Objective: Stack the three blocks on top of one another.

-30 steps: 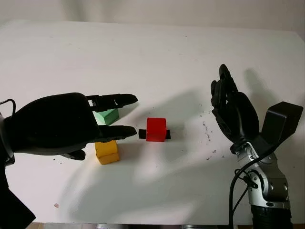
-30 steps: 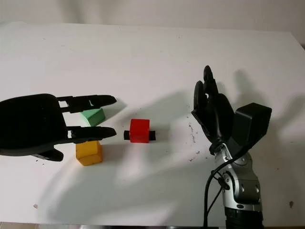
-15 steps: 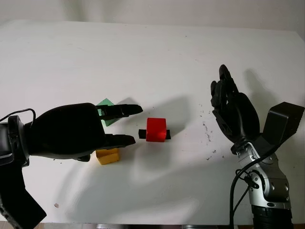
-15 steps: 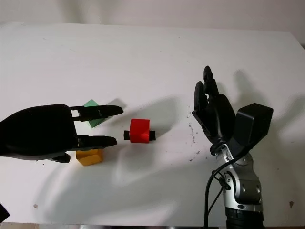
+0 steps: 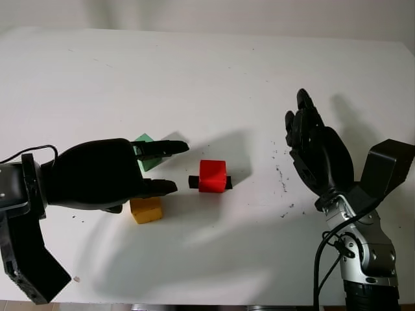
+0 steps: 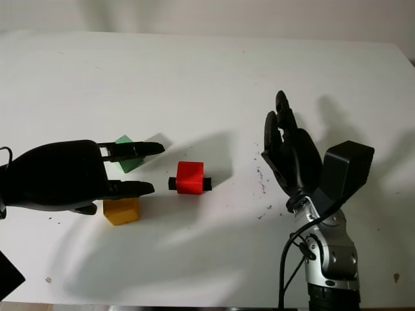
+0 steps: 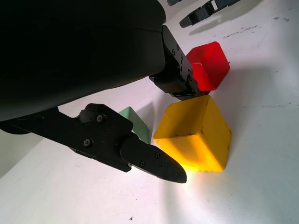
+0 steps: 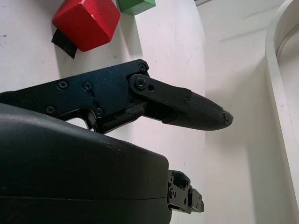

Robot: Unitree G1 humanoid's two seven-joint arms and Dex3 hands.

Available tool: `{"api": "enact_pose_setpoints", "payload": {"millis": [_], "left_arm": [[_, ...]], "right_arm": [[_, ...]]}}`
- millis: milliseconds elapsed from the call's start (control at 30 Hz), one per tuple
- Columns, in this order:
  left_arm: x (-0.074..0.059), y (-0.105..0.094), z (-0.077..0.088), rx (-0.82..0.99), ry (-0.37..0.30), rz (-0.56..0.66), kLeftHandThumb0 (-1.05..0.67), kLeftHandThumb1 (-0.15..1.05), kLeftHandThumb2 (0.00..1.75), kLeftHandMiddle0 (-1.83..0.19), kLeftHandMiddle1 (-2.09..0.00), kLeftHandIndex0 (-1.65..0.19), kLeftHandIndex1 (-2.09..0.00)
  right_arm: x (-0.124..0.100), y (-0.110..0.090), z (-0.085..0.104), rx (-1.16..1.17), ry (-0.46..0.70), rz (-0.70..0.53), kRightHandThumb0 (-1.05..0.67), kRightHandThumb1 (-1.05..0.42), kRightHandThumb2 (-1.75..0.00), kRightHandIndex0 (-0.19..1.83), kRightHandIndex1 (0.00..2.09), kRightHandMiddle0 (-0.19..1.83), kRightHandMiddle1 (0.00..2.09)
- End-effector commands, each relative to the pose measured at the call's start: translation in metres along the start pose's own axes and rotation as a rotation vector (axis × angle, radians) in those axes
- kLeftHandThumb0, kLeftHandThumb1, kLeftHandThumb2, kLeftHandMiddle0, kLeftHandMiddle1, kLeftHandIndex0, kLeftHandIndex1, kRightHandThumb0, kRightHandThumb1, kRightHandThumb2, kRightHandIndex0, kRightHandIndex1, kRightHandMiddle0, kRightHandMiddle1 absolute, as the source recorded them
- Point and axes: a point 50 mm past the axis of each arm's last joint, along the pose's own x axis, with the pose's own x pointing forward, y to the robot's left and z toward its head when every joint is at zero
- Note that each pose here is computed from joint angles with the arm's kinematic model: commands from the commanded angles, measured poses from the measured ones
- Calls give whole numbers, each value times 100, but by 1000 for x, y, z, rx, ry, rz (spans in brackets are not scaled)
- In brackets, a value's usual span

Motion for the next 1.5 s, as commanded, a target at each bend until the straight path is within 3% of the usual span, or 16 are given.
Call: {"api": "enact_pose_setpoints", "payload": {"millis": [0,200,233,267,333,367,633,967,1233,1467], "left_arm": [[0,2,-1,1,-10,12,-42,89,6,-1,-6,-58,-10],[1,1,0,-49,-23,37,-40,91,6,-3,-6,-68,-16],[0,1,0,-62,-26,39,-39,92,6,-2,-6,-60,-37],[0,1,0,-72,-29,43,-38,94,6,-1,-6,-37,-83],[0,2,1,-84,-35,46,-37,95,6,-2,-6,-20,-120],[0,2,1,-88,-37,46,-38,95,5,-3,-6,-19,-125],[-1,0,-1,-86,-28,37,-37,91,5,-13,-8,-50,-107],[1,3,-7,-24,-19,19,-33,87,5,-21,-6,-50,-130],[2,26,-19,92,-12,42,-34,87,5,-27,-6,-50,-128],[8,63,-32,165,14,89,-39,87,5,-25,-6,-51,-136]], "right_arm": [[-3,-1,2,-6,-12,-3,-66,-105,-72,-19,0,-19,0],[-4,-2,2,0,-11,-7,-66,-105,-72,-19,0,-19,0],[-4,-2,2,1,-10,-6,-66,-105,-71,-19,0,-19,0],[-4,-2,2,-1,-9,-7,-67,-105,-71,-19,0,-19,0],[-4,-3,2,-12,-8,-5,-67,-105,-71,-19,0,-19,0],[-4,-3,1,-15,-6,-5,-66,-105,-71,-19,0,-19,0],[-4,-3,1,-23,0,-6,-65,-105,-73,-19,0,-19,0],[-5,-4,-1,-20,1,-2,-66,-105,-70,-19,0,-19,0],[-3,-2,-5,-4,1,1,-68,-105,-66,-19,0,-19,0],[-1,0,-9,11,1,-6,-66,-105,-67,-19,0,-19,0]]}}
